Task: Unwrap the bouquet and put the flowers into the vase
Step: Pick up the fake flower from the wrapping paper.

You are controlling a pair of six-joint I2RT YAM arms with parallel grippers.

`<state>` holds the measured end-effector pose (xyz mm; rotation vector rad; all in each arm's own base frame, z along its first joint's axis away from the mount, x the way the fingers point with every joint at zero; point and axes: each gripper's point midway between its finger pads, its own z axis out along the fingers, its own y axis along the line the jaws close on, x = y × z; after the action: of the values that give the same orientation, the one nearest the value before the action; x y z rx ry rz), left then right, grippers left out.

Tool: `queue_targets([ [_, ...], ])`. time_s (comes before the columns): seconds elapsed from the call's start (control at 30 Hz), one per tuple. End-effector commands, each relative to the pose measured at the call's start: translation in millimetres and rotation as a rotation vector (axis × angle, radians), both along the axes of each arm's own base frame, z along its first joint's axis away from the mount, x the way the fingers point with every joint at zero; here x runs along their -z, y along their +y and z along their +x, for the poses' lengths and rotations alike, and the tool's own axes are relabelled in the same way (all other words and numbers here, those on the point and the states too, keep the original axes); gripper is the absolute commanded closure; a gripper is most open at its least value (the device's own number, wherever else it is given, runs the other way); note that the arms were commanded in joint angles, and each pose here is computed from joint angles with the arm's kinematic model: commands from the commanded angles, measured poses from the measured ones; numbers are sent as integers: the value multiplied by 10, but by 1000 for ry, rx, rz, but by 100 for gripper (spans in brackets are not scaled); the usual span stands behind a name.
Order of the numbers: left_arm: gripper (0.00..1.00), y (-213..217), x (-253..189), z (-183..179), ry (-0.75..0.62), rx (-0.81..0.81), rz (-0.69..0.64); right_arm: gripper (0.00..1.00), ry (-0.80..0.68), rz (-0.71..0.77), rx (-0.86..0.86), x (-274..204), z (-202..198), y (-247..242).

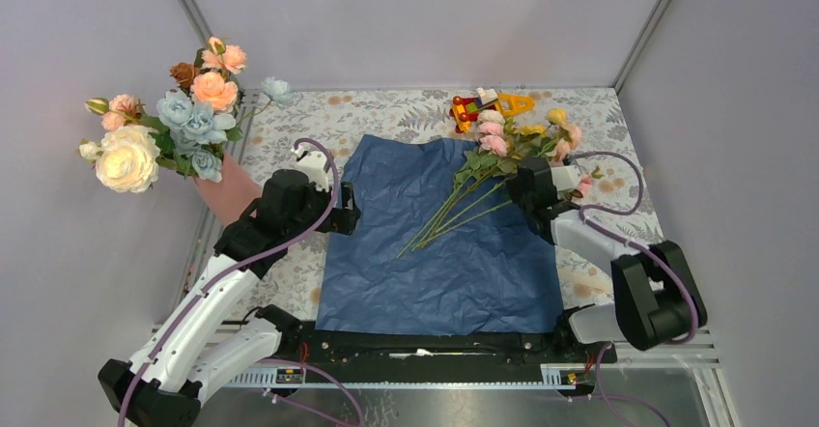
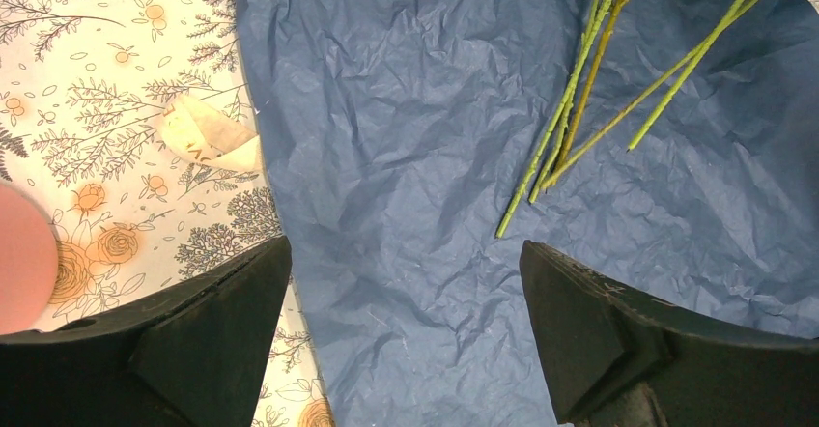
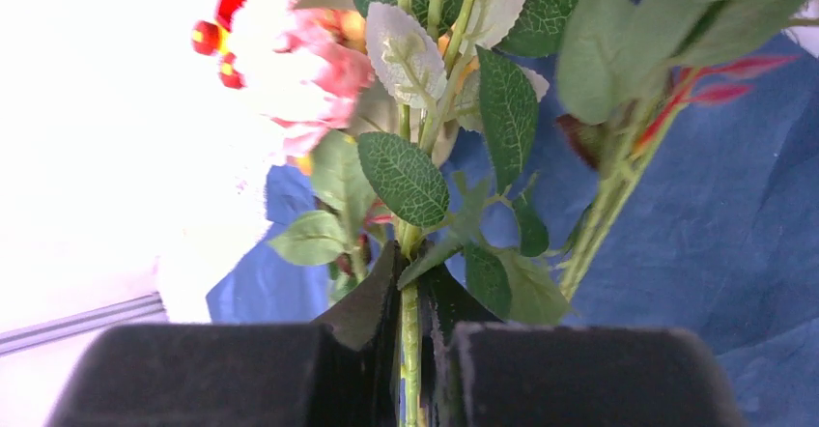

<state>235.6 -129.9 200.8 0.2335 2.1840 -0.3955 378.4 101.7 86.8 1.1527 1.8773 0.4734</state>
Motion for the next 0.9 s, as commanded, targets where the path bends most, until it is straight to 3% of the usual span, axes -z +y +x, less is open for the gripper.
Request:
queue_targets([
  [0.0, 4, -63, -139, 53, -63, 22, -46, 100, -119, -14, 72, -385, 30, -168],
  [0.33, 4, -73, -151, 35, -66, 30, -56, 100, -201, -38, -33, -698, 33, -62],
  [0.5, 3, -75, -151, 33, -66, 33, -56, 100, -247, -25, -226, -769, 129, 277],
  [0.6, 4, -78, -151, 31, -65, 34, -57, 100, -222, 16, -305, -638, 133, 453],
  [0.87, 4, -80, -145, 36, -64, 36, -57, 92, -93, 36, -323, -107, 6, 568],
])
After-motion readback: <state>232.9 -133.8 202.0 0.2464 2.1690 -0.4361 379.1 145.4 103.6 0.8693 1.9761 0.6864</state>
